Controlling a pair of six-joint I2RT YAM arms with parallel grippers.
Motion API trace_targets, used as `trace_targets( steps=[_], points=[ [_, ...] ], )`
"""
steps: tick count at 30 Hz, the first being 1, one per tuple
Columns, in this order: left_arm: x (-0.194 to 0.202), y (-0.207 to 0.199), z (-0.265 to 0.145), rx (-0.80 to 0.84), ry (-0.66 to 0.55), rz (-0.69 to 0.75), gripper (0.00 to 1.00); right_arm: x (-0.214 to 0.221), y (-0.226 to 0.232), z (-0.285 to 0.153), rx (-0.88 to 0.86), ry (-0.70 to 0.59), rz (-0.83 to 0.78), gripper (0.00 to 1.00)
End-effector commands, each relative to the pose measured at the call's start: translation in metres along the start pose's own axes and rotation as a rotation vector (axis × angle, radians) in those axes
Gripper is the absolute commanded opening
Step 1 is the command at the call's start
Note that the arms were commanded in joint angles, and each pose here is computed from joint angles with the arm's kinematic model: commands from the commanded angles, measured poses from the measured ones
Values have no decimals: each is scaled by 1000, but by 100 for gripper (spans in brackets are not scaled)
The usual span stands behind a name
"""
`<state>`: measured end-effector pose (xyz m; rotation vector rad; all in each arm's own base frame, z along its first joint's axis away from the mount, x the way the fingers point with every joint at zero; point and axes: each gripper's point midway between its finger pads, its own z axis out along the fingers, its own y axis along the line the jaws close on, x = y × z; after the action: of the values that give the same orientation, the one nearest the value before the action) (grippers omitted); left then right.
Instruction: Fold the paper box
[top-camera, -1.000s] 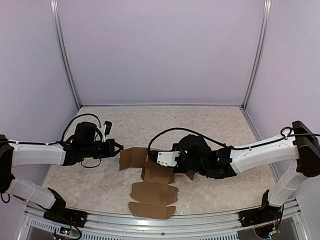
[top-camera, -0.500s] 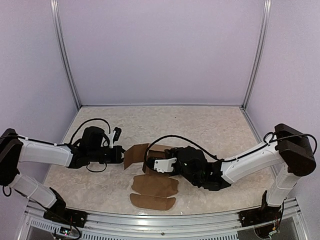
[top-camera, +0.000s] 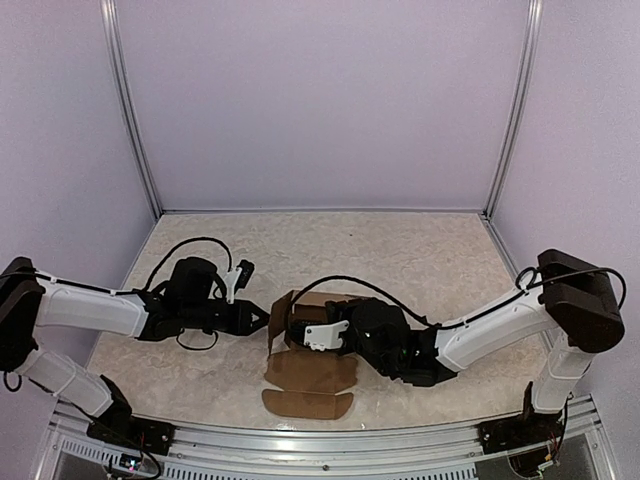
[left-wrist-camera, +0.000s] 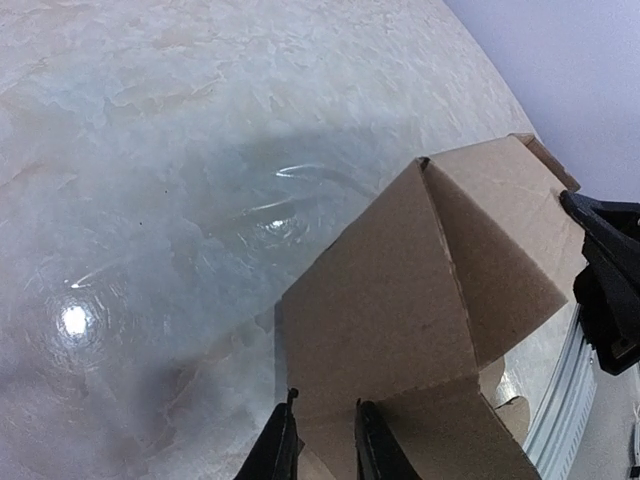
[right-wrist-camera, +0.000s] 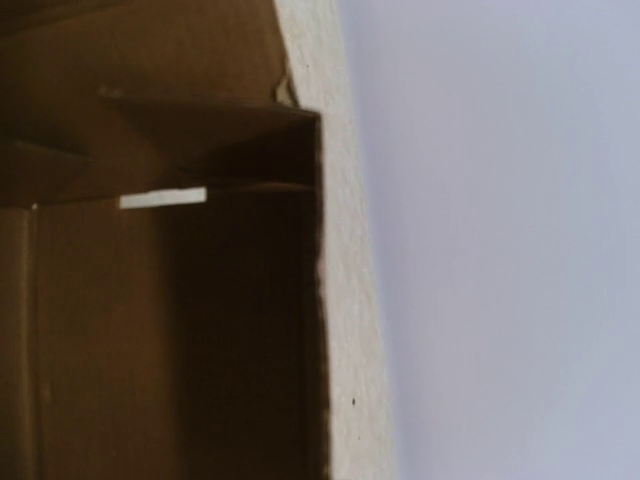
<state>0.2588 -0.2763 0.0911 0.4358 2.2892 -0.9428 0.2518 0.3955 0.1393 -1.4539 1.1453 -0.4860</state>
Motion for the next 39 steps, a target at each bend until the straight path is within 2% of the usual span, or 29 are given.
trace_targets(
  steps=[1,5,12,17,29,39],
  points=[
    [-6,-9,-1,2,-11,49,21,-6,9,-3,29,-3,-40,0],
    [-2,-9,0,-4,-4,55,28,-7,11,-5,46,4,-50,0],
    [5,-12,-4,1,-18,71,47,-8,19,-9,61,8,-68,0],
    [10,-16,-5,1,-21,94,55,-10,26,-12,71,11,-85,0],
    [31,-31,-5,28,11,145,58,-10,37,-16,54,22,-85,0],
    [32,-38,2,42,3,154,58,-14,41,-18,43,13,-76,0]
  ],
)
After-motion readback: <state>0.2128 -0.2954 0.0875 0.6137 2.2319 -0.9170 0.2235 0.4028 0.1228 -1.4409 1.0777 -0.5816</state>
